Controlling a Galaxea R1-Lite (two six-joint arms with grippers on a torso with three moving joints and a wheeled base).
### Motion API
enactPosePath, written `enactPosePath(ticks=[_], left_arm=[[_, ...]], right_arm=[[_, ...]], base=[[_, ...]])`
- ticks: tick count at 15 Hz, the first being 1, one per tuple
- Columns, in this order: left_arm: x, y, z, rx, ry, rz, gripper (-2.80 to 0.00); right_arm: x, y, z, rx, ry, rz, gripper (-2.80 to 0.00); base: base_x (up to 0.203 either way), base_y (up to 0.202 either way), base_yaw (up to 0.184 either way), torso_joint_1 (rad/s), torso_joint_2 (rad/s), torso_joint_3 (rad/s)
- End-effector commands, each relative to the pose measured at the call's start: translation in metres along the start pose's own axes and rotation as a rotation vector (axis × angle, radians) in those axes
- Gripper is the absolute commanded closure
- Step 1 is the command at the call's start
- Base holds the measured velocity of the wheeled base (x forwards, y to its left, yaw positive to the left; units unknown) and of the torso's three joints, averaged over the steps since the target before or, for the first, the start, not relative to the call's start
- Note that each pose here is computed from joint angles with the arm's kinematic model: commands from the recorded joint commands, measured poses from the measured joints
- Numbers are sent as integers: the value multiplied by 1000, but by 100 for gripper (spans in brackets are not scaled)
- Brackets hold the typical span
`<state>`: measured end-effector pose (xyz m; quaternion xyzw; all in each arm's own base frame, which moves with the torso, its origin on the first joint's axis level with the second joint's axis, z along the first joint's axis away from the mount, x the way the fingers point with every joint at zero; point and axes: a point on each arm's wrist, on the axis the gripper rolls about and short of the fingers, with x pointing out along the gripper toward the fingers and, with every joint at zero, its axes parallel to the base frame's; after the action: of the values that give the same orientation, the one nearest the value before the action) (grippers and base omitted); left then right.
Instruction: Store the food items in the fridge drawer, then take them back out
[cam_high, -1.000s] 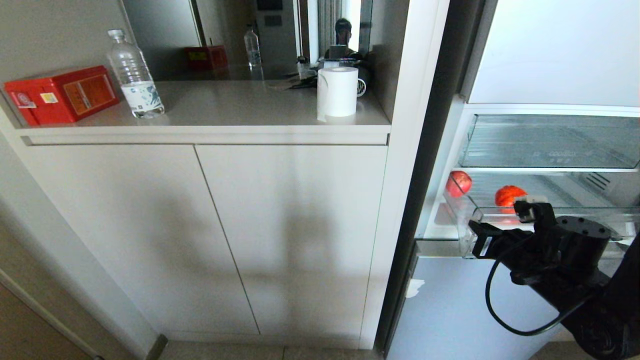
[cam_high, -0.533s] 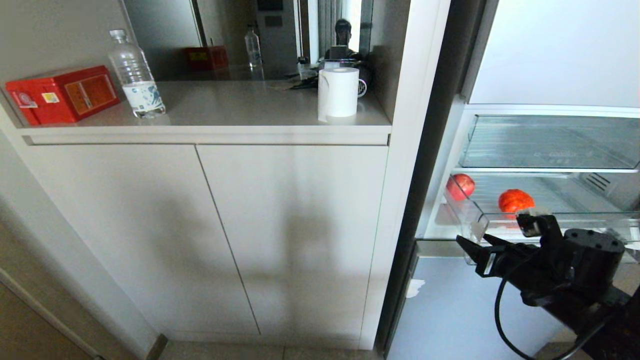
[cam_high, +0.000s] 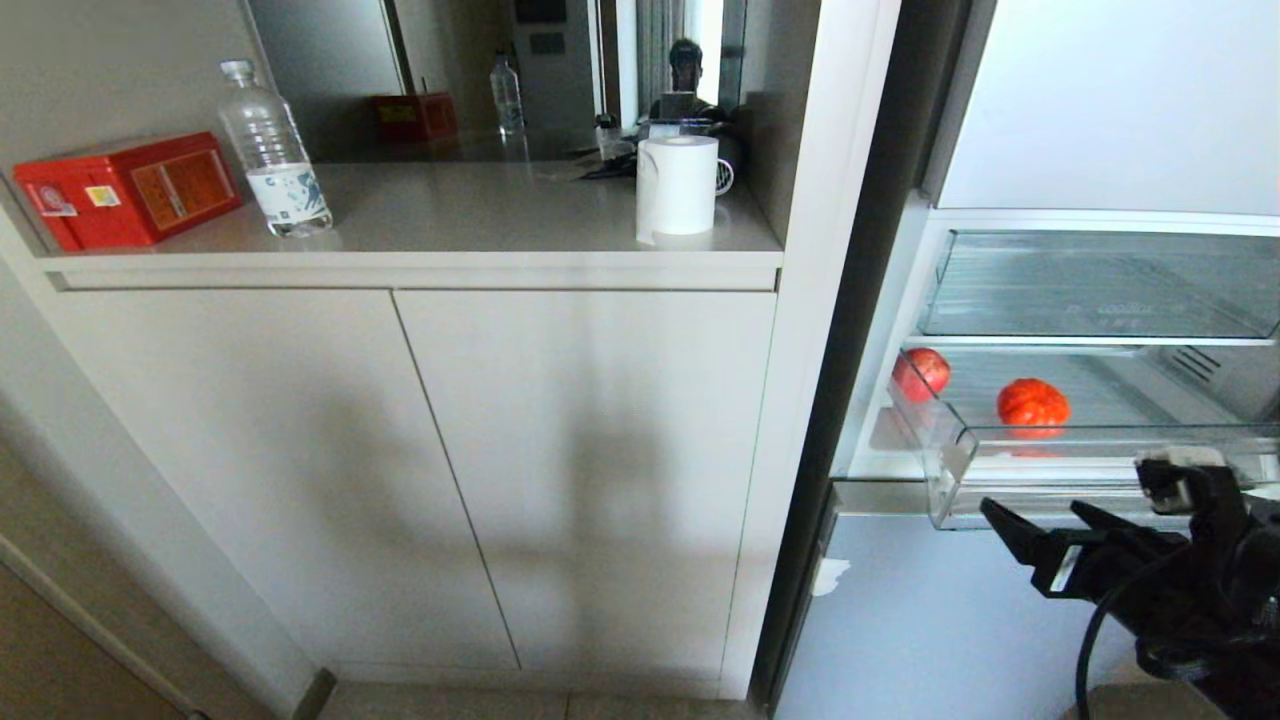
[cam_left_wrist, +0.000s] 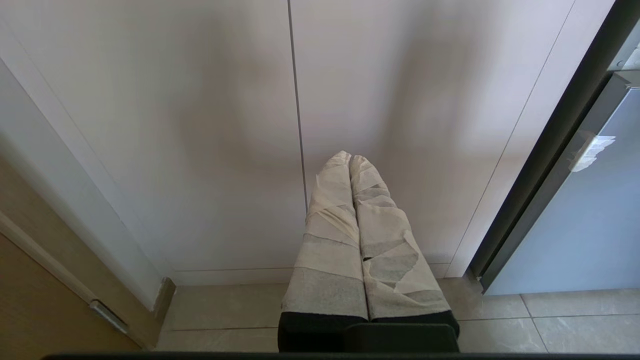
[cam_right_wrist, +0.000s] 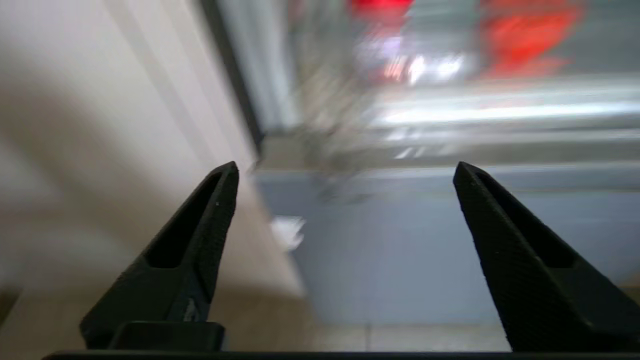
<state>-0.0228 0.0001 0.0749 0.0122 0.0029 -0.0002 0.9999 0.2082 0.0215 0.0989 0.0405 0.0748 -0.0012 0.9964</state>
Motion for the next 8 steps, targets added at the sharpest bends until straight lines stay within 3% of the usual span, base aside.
enactPosePath(ticks=[1,2,4,8], left_arm=[[0,0,0,0,2,0,0],[0,0,0,0,2,0,0],[0,0,0,0,2,0,0],[0,0,0,0,2,0,0]], right_arm=[[-3,-15,26,6,-137,-77,-280],[2,-25,37,-9,-179,-122,0],[11,-34,55,-21,-178,-164,0],[34,-44,97,-24,-18,-181,0]], base=[[0,0,0,0,0,0],[0,0,0,0,0,0],[0,0,0,0,0,0],[0,0,0,0,0,0]])
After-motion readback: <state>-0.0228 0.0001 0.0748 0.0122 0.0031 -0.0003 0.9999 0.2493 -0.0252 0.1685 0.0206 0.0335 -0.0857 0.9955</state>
